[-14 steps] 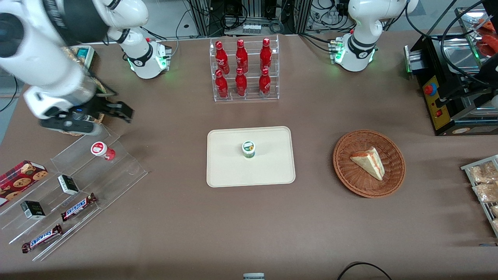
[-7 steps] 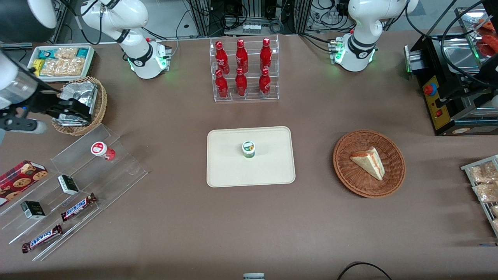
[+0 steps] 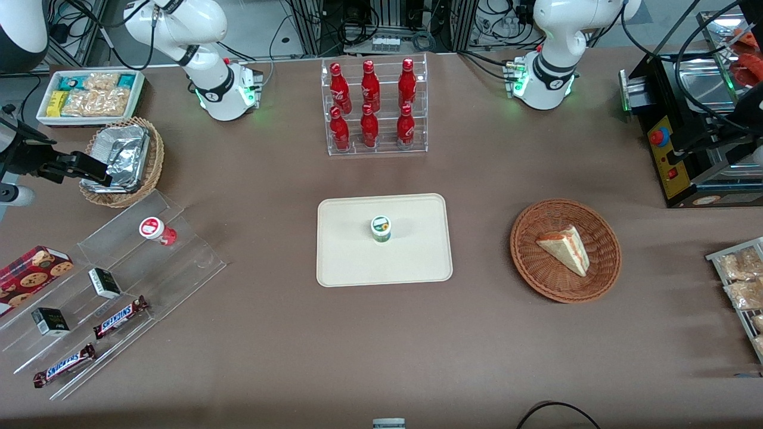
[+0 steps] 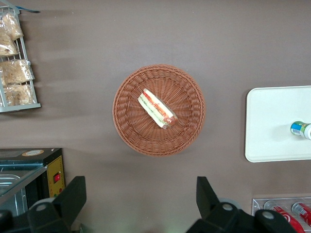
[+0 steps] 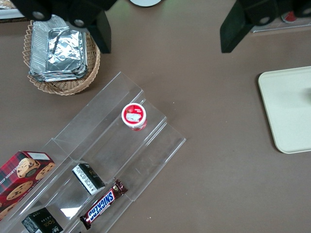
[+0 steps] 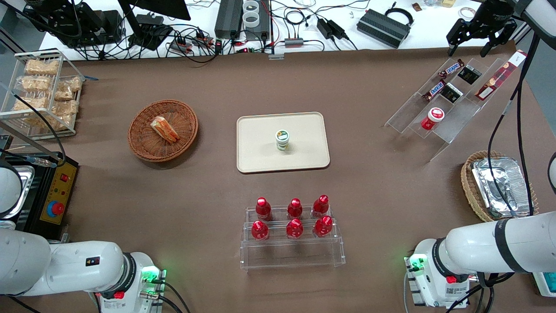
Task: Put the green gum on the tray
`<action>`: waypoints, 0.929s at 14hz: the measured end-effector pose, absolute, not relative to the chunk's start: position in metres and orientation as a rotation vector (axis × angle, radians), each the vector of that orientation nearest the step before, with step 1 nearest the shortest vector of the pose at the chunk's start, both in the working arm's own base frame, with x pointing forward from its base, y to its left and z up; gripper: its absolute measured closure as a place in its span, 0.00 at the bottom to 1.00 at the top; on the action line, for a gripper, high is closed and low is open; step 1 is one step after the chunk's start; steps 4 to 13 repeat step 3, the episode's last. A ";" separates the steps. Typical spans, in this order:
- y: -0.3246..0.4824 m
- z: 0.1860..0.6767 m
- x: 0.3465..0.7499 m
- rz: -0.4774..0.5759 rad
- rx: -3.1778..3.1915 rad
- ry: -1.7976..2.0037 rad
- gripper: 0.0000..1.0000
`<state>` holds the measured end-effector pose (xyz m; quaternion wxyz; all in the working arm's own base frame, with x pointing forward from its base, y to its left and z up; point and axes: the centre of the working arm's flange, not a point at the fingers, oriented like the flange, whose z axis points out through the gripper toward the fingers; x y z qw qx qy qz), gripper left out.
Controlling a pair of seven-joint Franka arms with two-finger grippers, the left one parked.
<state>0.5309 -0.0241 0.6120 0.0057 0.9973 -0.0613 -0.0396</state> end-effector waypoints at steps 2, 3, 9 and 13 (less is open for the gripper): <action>-0.023 0.611 0.531 -0.125 3.123 -0.182 0.00; -0.023 0.611 0.531 -0.125 3.123 -0.180 0.00; -0.023 0.611 0.531 -0.125 3.123 -0.180 0.00; -0.023 0.611 0.531 -0.125 3.123 -0.180 0.00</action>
